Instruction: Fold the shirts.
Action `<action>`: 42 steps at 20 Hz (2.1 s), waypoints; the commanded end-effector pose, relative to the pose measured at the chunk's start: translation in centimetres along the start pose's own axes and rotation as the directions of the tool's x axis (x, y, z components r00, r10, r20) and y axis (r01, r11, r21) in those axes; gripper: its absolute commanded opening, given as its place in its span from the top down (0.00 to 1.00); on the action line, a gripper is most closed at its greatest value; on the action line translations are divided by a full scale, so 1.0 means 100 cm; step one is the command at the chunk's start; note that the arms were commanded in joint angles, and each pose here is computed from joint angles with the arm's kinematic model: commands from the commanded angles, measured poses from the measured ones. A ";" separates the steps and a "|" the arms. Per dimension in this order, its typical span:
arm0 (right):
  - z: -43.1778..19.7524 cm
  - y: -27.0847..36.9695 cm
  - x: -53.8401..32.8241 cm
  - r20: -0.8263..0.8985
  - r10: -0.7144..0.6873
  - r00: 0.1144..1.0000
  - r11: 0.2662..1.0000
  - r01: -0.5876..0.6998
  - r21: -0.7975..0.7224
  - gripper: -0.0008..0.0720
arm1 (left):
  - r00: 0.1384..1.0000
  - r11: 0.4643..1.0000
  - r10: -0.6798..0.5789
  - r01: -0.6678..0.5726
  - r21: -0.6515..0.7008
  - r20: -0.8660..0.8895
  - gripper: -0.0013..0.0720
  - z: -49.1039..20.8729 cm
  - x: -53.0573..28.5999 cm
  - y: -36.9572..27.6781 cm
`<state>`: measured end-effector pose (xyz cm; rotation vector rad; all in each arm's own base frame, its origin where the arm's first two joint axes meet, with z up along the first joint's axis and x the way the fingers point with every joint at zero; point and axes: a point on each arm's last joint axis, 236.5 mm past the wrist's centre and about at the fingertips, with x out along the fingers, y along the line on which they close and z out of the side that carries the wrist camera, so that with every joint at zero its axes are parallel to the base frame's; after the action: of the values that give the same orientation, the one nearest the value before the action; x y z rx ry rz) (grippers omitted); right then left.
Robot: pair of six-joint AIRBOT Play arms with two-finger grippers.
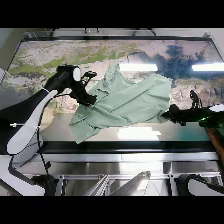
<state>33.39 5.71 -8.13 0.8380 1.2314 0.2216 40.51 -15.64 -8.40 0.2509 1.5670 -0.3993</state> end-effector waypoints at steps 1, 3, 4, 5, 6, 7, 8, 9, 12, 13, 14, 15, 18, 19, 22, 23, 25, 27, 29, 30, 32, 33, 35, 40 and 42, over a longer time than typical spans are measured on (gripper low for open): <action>0.004 -0.007 -0.009 0.011 0.007 1.000 1.000 -0.008 0.021 0.97 | 0.996 0.988 -0.079 0.082 -0.128 0.028 0.95 -0.008 -0.022 0.032; 0.007 -0.011 -0.013 0.019 0.008 1.000 1.000 -0.009 0.029 0.97 | 0.977 0.972 -0.187 0.199 -0.122 0.104 0.95 -0.004 -0.045 0.033; 0.008 -0.012 -0.014 0.023 0.010 1.000 1.000 -0.010 0.027 0.97 | 0.954 0.952 -0.271 0.286 -0.111 0.131 0.95 -0.004 -0.057 0.026; 0.009 -0.013 -0.016 0.022 0.013 1.000 1.000 -0.014 0.024 0.97 | 0.928 0.927 -0.346 0.361 -0.104 0.137 0.95 -0.007 -0.065 0.019; 0.010 -0.012 -0.019 0.022 0.017 1.000 1.000 -0.018 0.012 0.97 | 0.907 0.903 -0.401 0.415 -0.109 0.126 0.95 -0.014 -0.070 0.016; 0.013 -0.013 -0.023 0.023 0.017 1.000 1.000 -0.017 0.004 0.97 | 0.902 0.894 -0.419 0.431 -0.127 0.108 0.95 -0.021 -0.071 0.022; 0.018 -0.016 -0.029 0.029 0.010 1.000 1.000 -0.010 -0.003 0.97 | 0.901 0.889 -0.424 0.434 -0.146 0.092 0.95 -0.028 -0.070 0.029; 0.024 -0.019 -0.036 0.038 -0.001 0.999 1.000 0.002 -0.010 0.97 | 0.898 0.882 -0.429 0.439 -0.170 0.094 0.95 -0.032 -0.071 0.039; 0.039 -0.031 -0.058 0.066 -0.022 0.998 1.000 0.021 0.017 0.97 | 0.892 0.856 -0.438 0.451 -0.252 0.110 0.95 -0.047 -0.069 0.069; 0.040 -0.033 -0.063 0.069 -0.019 0.997 1.000 0.017 0.025 0.97 | 0.888 0.845 -0.448 0.458 -0.277 0.101 0.95 -0.054 -0.065 0.074; 0.041 -0.035 -0.066 0.072 -0.017 0.997 0.999 0.014 0.036 0.97 | 0.883 0.832 -0.462 0.465 -0.303 0.088 0.95 -0.063 -0.059 0.077; 0.041 -0.039 -0.068 0.073 -0.022 0.997 0.999 0.019 0.042 0.97 | 0.876 0.819 -0.476 0.472 -0.327 0.071 0.95 -0.072 -0.051 0.078; 0.040 -0.039 -0.069 0.069 -0.018 0.997 0.998 0.014 0.069 0.97 | 0.854 0.787 -0.520 0.493 -0.371 0.031 0.95 -0.097 -0.025 0.074; 0.037 -0.035 -0.067 0.055 -0.005 0.998 0.998 0.002 0.056 0.97 | 0.847 0.787 -0.531 0.501 -0.361 0.017 0.95 -0.103 -0.019 0.070; 0.029 -0.026 -0.061 0.021 0.004 1.000 1.000 -0.005 0.031 0.97 | 0.840 0.779 -0.541 0.517 -0.354 0.036 0.59 -0.100 -0.017 0.067; 0.027 -0.023 -0.058 0.011 0.006 1.000 1.000 -0.006 0.015 0.97 | 0.833 0.768 -0.551 0.533 -0.354 0.060 0.58 -0.095 -0.019 0.065; 0.024 -0.016 -0.052 -0.005 0.006 1.000 1.000 -0.006 -0.012 0.96 | 0.828 0.762 -0.556 0.542 -0.354 0.070 0.58 -0.092 -0.020 0.064; 0.025 -0.016 -0.050 0.000 0.000 1.000 1.000 0.000 -0.022 0.39 | 0.824 0.761 -0.563 0.546 -0.351 0.062 0.58 -0.094 -0.023 0.063; 0.031 -0.028 -0.053 0.027 -0.043 0.999 0.999 0.044 -0.031 0.17 | 0.825 0.766 -0.561 0.548 -0.336 0.068 0.31 -0.091 -0.036 0.069; 0.033 -0.035 -0.054 0.035 -0.071 0.997 0.997 0.072 -0.036 0.17 | 0.830 0.770 -0.552 0.544 -0.333 0.080 0.00 -0.086 -0.045 0.074; 0.038 -0.052 -0.057 0.055 -0.130 0.990 0.990 0.133 -0.050 0.17 | 0.843 0.786 -0.523 0.533 -0.312 0.125 0.00 -0.073 -0.062 0.086; 0.040 -0.060 -0.058 0.063 -0.156 0.986 0.986 0.159 -0.053 0.17 | 0.848 0.791 -0.512 0.528 -0.309 0.140 0.00 -0.068 -0.068 0.089; 0.039 -0.069 -0.053 0.047 -0.164 0.985 0.985 0.166 -0.035 0.17 | 0.843 0.786 -0.519 0.536 -0.308 0.145 0.00 -0.067 -0.069 0.088; 0.013 -0.076 -0.021 -0.097 -0.123 0.988 0.992 0.119 -0.046 0.18 | 0.789 0.724 -0.613 0.581 -0.371 0.038 0.00 -0.105 -0.033 0.060; 0.011 -0.076 -0.013 -0.111 -0.116 0.987 0.993 0.111 -0.045 0.18 | 0.780 0.720 -0.626 0.590 -0.365 0.026 0.02 -0.113 -0.023 0.055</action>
<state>32.43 -1.39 -10.60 0.7470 1.3288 0.1750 34.17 -5.49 -5.36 -0.5522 1.7331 -0.5805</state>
